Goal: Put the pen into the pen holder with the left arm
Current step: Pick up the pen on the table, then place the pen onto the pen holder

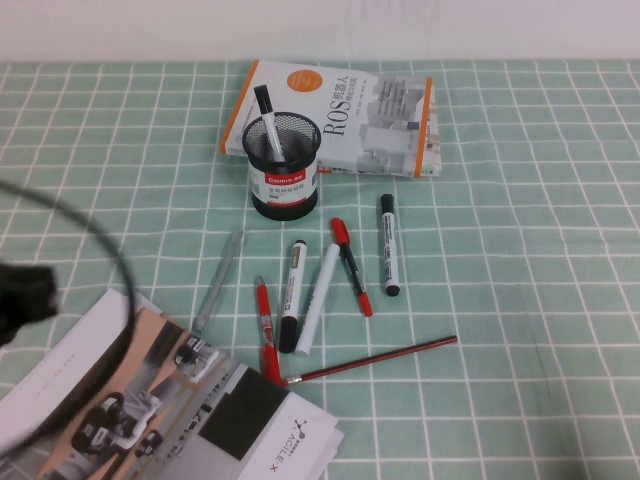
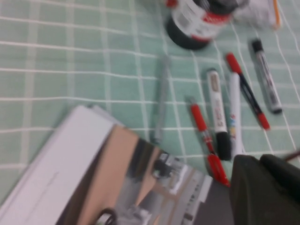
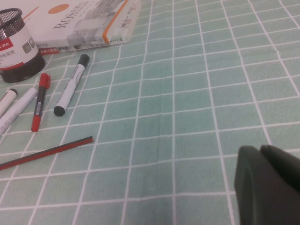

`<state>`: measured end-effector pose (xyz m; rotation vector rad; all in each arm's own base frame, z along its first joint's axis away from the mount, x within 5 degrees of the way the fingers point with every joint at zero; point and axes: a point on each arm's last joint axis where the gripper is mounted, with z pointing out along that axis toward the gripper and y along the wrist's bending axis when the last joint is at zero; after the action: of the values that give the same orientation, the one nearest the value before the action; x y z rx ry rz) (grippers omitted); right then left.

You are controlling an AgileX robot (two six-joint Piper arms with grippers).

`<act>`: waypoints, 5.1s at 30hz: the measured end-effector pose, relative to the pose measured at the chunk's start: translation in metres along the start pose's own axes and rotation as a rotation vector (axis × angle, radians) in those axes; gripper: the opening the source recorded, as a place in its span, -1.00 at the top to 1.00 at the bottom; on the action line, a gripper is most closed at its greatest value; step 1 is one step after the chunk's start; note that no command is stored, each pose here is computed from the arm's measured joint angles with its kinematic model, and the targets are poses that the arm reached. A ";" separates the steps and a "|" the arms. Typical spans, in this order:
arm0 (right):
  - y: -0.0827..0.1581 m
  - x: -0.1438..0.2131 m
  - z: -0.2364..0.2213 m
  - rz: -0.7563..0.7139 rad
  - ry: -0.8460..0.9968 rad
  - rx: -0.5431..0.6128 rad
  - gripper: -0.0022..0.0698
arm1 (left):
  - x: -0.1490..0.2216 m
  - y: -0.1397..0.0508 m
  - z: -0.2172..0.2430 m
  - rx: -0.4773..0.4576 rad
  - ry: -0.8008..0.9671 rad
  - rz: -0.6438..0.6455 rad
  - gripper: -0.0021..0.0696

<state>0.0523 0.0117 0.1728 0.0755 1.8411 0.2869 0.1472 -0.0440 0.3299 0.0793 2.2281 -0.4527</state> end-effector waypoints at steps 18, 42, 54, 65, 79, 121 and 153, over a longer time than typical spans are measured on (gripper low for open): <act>0.000 0.000 0.000 0.000 0.000 0.000 1.00 | -0.039 -0.043 0.173 0.037 0.523 0.281 0.95; 0.000 0.000 0.000 0.000 0.000 0.000 1.00 | -0.033 -0.035 0.286 -0.111 0.748 0.379 0.40; 0.000 0.000 0.000 0.000 0.000 0.000 1.00 | -0.023 -0.028 0.307 -0.163 0.786 0.356 0.40; 0.000 0.000 0.000 0.000 0.000 0.000 1.00 | -0.024 -0.027 0.308 -0.174 0.802 0.366 0.80; 0.000 0.000 0.000 0.000 0.000 0.000 1.00 | -0.092 -0.057 0.218 -0.071 0.477 0.416 0.80; 0.000 0.000 0.000 0.000 0.000 0.000 1.00 | -0.055 -0.064 0.226 0.201 -0.615 0.326 0.81; 0.000 0.000 0.000 0.000 0.000 0.000 1.00 | -0.055 -0.042 0.311 0.215 -0.507 0.207 0.81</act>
<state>0.0523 0.0117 0.1728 0.0755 1.8411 0.2869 0.4025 -0.1864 0.2024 0.2746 1.6506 -0.5293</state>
